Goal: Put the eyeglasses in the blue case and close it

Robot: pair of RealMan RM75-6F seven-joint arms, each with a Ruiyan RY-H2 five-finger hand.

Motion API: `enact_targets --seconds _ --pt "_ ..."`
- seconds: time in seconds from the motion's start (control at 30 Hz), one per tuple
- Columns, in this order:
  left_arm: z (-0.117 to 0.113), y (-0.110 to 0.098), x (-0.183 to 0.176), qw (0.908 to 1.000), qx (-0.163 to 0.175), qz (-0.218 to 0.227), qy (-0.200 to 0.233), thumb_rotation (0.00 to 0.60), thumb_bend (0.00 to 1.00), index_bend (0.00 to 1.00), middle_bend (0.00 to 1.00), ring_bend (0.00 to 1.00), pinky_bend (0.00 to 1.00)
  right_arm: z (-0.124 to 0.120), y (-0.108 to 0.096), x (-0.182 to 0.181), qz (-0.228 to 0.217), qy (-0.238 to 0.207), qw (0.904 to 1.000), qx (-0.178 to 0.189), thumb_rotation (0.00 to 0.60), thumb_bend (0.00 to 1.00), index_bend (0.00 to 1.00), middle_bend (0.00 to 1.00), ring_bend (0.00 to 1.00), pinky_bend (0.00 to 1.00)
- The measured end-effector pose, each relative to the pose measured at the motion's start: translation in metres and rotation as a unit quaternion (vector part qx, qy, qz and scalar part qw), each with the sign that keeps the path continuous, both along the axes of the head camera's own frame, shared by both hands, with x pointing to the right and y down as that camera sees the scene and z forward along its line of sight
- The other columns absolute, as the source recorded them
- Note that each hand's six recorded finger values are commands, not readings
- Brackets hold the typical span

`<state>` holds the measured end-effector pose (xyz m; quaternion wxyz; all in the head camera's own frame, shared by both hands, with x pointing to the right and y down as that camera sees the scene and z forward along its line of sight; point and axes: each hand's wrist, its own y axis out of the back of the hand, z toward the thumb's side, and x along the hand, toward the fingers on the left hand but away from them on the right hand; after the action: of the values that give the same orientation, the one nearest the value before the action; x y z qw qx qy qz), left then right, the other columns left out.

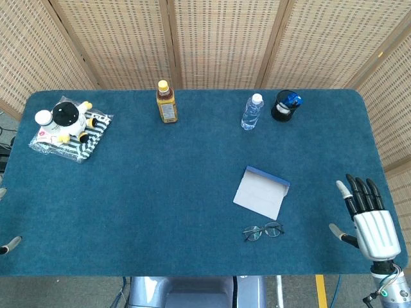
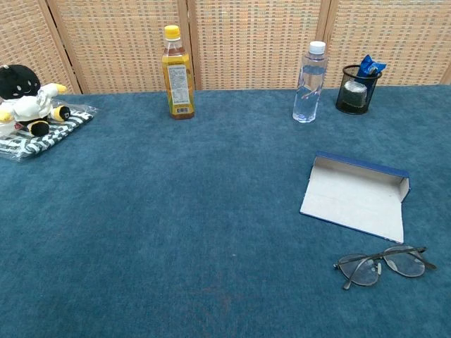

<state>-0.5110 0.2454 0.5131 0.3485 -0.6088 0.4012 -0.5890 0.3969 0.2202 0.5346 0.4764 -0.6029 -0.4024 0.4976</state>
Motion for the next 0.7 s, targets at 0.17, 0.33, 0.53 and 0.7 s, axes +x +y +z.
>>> enact_targets --seconds 0.17,0.33,0.53,0.7 --pt "0.000 0.002 0.001 1.0000 0.000 0.003 0.000 0.600 0.00 0.00 0.00 0.00 0.00 0.004 0.003 0.000 -0.007 0.008 0.9998 -0.014 0.600 0.00 0.00 0.00 0.00 0.00" --pt "0.001 0.003 0.002 1.0000 0.000 0.006 0.000 0.600 0.00 0.00 0.00 0.00 0.00 0.013 0.006 -0.007 -0.031 0.001 0.9988 -0.040 0.600 0.00 0.09 0.00 0.00 0.00" --pt "0.005 0.001 0.003 1.0000 -0.006 0.005 -0.005 0.600 0.00 0.00 0.00 0.00 0.00 0.037 0.004 -0.034 -0.105 -0.006 0.9925 -0.062 0.600 0.02 0.36 0.00 0.00 0.00" --pt "0.010 -0.002 0.002 0.9998 -0.013 0.002 -0.011 0.600 0.00 0.00 0.00 0.00 0.00 0.067 0.006 -0.063 -0.169 -0.019 0.9807 -0.096 0.600 0.05 0.42 0.00 0.00 0.00"
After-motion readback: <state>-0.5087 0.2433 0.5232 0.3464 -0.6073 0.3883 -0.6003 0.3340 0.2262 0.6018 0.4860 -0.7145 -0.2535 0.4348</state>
